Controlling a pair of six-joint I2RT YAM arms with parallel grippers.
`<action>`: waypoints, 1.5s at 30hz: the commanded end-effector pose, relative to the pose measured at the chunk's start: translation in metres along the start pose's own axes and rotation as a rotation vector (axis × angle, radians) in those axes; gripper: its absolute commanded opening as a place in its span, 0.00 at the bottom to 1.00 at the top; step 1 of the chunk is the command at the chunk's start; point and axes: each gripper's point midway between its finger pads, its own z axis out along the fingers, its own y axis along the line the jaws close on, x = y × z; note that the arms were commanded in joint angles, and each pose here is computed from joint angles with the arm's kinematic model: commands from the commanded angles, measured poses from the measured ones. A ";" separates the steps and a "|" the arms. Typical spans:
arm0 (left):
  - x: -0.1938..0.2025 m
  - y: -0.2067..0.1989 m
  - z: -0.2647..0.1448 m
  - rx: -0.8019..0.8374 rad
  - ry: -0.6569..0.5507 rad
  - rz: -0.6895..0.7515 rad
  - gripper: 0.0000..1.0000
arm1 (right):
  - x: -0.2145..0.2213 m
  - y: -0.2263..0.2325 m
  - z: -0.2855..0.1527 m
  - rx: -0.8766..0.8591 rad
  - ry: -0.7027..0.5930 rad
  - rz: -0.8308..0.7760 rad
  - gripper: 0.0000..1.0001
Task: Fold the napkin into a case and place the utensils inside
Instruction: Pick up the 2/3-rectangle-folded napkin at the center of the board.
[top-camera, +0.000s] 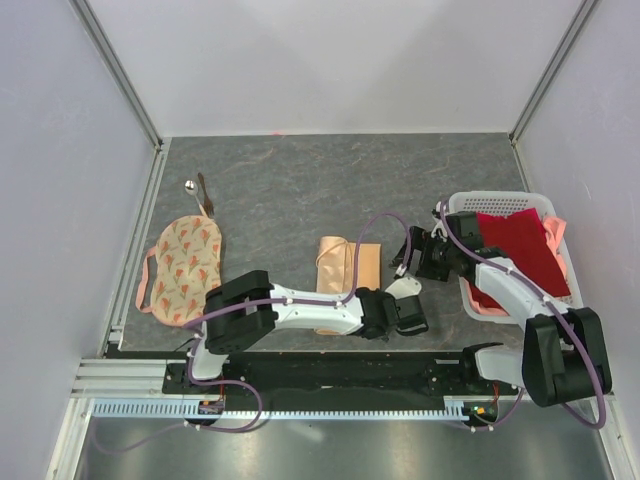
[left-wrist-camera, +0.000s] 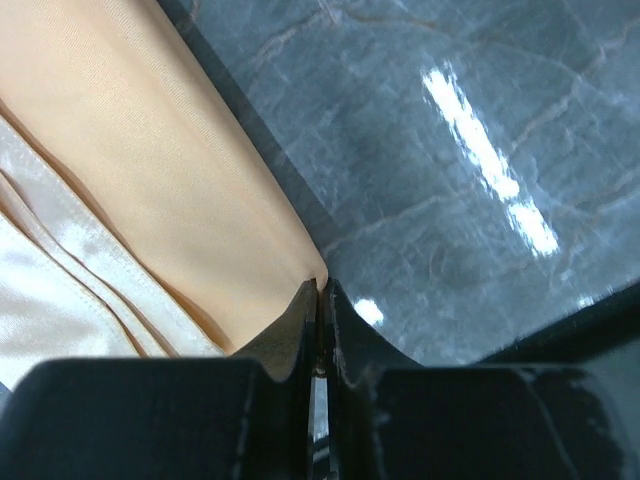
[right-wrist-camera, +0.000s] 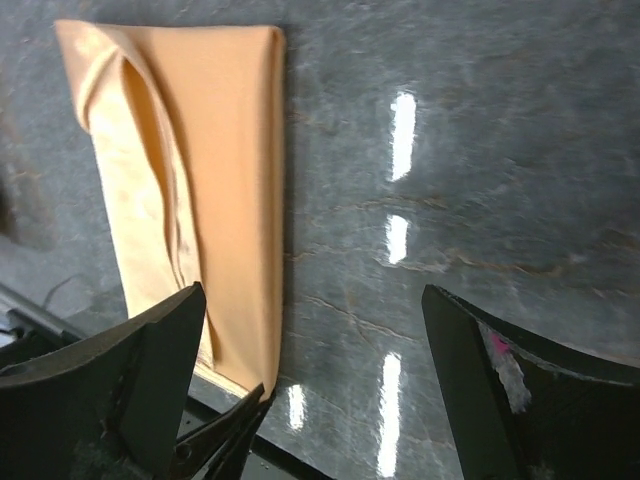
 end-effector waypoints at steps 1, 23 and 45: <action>-0.020 0.001 -0.041 0.123 -0.034 -0.096 0.08 | -0.005 0.024 0.008 -0.149 -0.010 -0.030 0.98; -0.031 0.019 -0.075 0.314 -0.061 -0.296 0.06 | 0.034 0.044 0.056 -0.237 0.081 0.065 0.81; -0.021 -0.001 -0.068 0.460 -0.008 -0.267 0.06 | -0.001 0.046 0.070 -0.213 0.010 0.036 0.15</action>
